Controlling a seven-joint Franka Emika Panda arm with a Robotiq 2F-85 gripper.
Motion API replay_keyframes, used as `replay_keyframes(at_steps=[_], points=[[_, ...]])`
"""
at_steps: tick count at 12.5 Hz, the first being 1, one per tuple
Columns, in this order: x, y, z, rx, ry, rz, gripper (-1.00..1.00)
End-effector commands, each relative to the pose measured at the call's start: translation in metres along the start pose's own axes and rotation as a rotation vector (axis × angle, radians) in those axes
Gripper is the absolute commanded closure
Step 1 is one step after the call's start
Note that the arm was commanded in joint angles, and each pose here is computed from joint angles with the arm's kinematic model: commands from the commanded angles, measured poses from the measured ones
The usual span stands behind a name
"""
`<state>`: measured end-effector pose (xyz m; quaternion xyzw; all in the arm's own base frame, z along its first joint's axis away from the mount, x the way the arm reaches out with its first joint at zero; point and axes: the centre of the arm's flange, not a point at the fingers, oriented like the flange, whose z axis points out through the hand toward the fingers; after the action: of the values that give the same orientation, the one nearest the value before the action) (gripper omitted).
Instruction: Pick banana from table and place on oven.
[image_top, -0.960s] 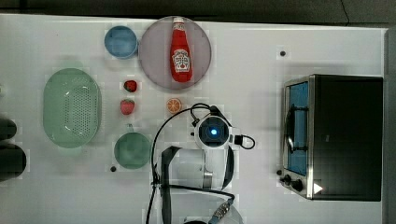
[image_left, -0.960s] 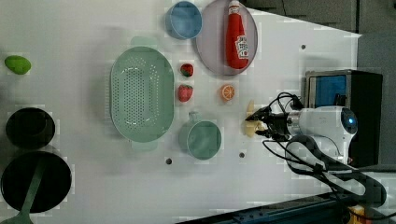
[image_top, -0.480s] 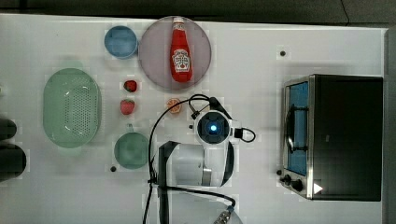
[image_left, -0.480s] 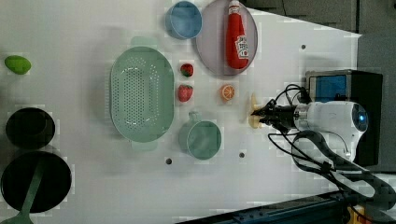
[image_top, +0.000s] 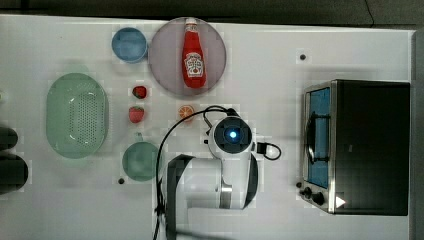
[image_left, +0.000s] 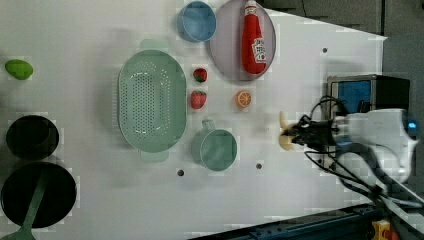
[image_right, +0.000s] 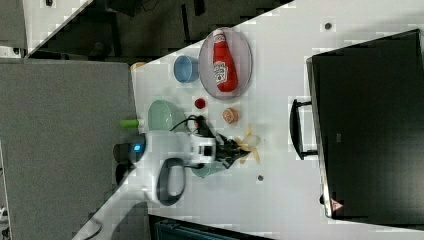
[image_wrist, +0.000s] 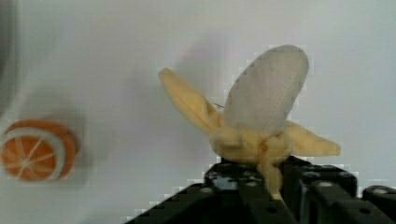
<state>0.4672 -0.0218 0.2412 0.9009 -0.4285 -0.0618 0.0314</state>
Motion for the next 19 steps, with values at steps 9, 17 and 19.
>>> replay_keyframes(at_steps=[9,17,19], points=[[0.029,0.044,-0.329,0.127,0.077,0.117,0.62],[0.197,0.203,-0.261,0.102,0.081,-0.012,0.62],[0.226,0.235,-0.242,0.073,0.125,-0.108,0.62]])
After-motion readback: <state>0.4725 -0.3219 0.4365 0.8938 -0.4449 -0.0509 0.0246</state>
